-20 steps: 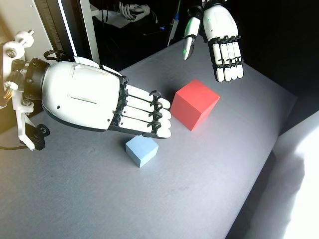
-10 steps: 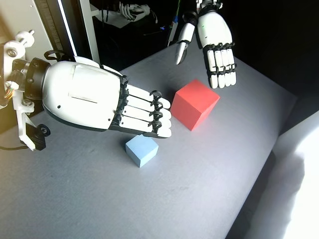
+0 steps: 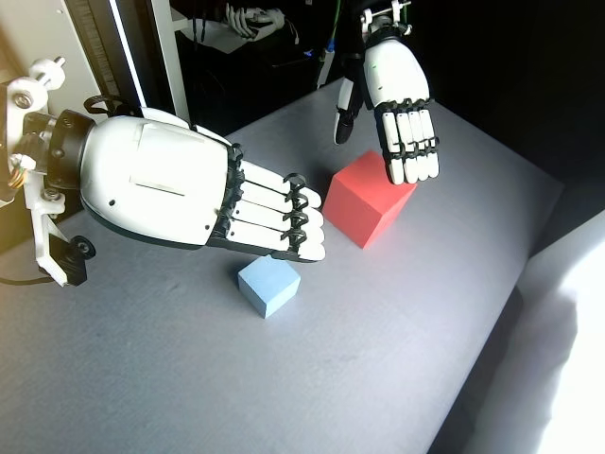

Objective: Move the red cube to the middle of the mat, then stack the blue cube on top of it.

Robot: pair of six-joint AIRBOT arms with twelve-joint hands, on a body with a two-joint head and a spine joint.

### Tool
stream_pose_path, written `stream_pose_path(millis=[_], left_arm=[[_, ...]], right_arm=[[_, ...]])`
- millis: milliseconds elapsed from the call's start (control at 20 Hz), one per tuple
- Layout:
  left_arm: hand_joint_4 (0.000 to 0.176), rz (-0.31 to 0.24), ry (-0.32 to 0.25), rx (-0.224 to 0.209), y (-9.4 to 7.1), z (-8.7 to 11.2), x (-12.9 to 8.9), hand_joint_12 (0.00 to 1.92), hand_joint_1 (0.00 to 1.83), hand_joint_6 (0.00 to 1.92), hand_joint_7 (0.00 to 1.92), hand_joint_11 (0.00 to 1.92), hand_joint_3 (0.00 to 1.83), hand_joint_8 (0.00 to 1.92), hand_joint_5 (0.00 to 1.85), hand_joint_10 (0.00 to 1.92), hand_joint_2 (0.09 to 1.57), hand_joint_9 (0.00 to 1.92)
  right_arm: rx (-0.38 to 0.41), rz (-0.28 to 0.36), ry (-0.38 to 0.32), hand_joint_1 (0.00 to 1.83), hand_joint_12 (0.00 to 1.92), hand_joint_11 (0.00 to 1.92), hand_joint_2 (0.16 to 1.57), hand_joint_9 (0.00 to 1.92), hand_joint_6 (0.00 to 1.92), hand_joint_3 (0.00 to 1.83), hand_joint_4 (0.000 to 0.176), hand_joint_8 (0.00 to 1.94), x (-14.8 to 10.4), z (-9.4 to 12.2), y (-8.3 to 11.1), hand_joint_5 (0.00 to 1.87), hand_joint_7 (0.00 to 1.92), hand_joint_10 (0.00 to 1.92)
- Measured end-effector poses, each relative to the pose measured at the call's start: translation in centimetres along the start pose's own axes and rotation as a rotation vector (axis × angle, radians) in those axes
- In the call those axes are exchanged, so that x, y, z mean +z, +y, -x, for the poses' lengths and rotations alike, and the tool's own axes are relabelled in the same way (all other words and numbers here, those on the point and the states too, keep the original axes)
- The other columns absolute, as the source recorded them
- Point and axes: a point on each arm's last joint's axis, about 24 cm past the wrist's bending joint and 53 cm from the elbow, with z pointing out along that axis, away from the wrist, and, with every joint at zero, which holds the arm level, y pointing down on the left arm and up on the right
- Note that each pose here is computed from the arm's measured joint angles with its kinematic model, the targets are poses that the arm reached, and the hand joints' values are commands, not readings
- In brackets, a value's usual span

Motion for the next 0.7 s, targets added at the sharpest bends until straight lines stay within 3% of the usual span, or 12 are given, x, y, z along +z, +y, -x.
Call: stream_pose_path(millis=[300,400,500,700], left_arm=[[0.0,0.057,0.0,-0.004,1.3,-0.2,0.1,0.0,1.1,0.0,0.0,0.0,0.01,0.0,0.0,0.0,0.93,0.0],[0.0,0.069,-0.002,-0.001,1.8,0.0,0.3,0.0,1.08,0.0,0.0,0.0,0.0,0.0,0.0,0.0,0.91,0.0],[0.0,0.077,-0.001,-0.004,2.2,0.0,0.6,0.0,1.11,0.0,0.0,0.0,0.0,0.0,0.0,0.0,0.92,0.0],[0.0,0.079,0.035,0.014,2.6,-0.3,1.4,0.0,1.12,0.0,0.0,0.0,0.0,0.0,0.0,0.0,0.9,0.0]], right_arm=[[0.0,0.0,0.0,0.0,0.04,0.03,1.22,0.04,0.01,0.0,0.0,0.01,0.0,0.0,0.0,0.06,0.06,0.01],[0.0,0.0,0.0,0.0,0.18,0.0,1.23,0.06,0.0,0.0,0.0,0.0,0.0,0.0,0.0,0.07,0.08,0.01],[-0.001,0.001,0.0,0.0,0.2,0.0,1.22,0.08,0.0,0.0,0.0,0.01,0.0,0.0,0.0,0.07,0.09,0.01],[-0.002,0.001,0.0,0.0,0.23,0.0,1.22,0.08,0.01,0.0,0.0,0.0,0.0,0.0,0.0,0.09,0.1,0.01]])
